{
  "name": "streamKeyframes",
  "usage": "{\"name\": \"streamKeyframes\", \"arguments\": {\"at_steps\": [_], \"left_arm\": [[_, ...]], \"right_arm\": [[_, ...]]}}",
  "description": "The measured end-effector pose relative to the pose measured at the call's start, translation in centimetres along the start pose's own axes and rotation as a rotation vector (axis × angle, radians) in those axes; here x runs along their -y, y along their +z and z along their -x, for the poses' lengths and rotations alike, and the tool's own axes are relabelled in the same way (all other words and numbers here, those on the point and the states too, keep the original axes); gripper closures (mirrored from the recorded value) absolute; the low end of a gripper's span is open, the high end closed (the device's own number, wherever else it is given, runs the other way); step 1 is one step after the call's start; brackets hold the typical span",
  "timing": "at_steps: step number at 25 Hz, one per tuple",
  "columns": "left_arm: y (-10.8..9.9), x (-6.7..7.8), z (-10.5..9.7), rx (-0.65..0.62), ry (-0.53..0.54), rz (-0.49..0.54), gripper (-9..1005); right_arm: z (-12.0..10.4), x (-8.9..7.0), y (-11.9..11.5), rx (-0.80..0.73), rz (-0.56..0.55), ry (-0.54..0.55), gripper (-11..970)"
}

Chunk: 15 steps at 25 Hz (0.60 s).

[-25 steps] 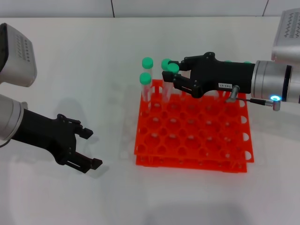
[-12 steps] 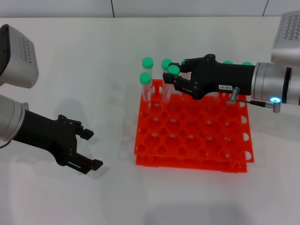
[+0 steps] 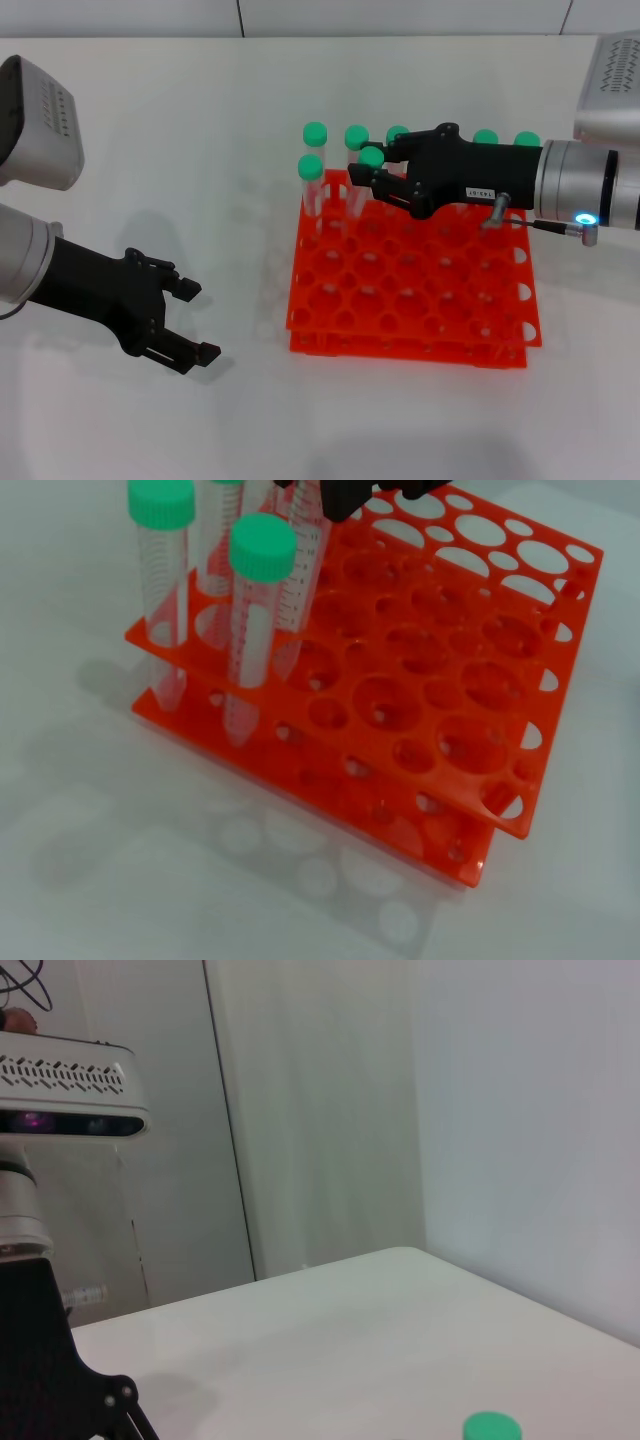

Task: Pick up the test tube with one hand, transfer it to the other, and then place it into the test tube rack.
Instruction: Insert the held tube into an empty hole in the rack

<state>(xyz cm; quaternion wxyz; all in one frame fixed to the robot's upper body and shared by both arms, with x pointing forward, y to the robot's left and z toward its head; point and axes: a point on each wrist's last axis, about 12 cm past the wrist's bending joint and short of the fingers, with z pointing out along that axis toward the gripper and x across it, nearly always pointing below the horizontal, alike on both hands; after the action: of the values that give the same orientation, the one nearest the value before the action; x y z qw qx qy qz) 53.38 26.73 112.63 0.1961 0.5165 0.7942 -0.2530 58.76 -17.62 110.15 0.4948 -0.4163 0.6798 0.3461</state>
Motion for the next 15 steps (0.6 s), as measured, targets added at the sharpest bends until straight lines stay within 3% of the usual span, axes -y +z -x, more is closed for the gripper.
{"name": "streamKeyframes", "arguments": {"at_steps": [15], "left_arm": [[-0.01, -0.08, 0.1, 0.001, 0.002, 0.005, 109]], "right_arm": [[0.17, -0.16, 0.22, -0.002, 0.014, -0.008, 606]]}}
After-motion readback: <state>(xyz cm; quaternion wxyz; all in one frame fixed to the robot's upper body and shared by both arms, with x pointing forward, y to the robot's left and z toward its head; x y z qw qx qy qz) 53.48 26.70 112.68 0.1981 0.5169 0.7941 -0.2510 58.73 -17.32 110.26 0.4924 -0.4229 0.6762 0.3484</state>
